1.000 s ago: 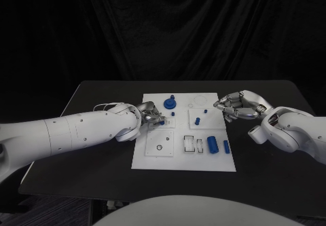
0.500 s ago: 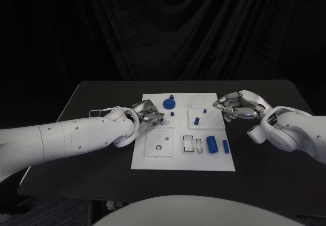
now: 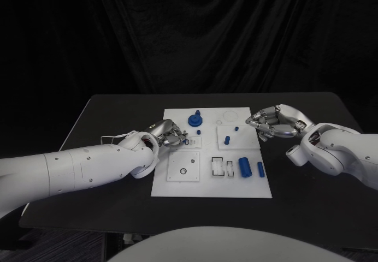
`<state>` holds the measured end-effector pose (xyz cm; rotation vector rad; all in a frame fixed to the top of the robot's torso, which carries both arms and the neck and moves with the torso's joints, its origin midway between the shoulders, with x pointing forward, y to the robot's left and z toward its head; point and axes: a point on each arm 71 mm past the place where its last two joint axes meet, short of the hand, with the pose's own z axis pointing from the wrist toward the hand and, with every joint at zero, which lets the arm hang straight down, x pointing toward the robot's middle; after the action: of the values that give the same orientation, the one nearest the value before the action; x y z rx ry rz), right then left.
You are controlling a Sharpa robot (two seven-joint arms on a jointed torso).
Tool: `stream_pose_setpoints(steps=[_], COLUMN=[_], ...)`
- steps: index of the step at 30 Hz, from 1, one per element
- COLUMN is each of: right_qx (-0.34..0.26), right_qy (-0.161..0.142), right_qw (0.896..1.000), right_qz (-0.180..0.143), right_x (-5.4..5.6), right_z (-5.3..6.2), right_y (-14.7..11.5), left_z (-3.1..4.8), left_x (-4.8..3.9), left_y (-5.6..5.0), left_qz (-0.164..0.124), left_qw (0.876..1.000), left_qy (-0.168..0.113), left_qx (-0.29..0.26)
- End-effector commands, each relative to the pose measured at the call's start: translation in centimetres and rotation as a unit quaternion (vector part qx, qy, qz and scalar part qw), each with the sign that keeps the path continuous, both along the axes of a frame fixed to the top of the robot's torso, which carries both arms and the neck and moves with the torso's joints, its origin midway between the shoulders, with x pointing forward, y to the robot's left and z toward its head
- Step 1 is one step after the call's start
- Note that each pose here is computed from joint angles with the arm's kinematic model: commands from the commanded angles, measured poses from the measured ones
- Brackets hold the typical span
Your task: Assemble the parts on the task board
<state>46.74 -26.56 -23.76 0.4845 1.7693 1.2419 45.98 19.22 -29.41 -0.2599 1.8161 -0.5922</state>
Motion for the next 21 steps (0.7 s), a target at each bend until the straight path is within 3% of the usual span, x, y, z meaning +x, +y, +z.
stream_pose_setpoints(steps=[1,21], right_qx=[-0.002,-0.001], right_qy=[0.008,0.007], right_qw=[1.0,1.0], right_qz=[-0.001,-0.001], right_x=[-0.07,-0.14], right_z=[-0.28,-0.39], right_y=[-0.02,-0.02], left_z=[0.05,-0.76], left_x=[-0.02,0.29], left_y=[-0.11,-0.35], left_qz=[-0.002,0.001], left_qw=[1.0,1.0], left_qy=[-0.017,-0.009], left_qx=[-0.002,0.006])
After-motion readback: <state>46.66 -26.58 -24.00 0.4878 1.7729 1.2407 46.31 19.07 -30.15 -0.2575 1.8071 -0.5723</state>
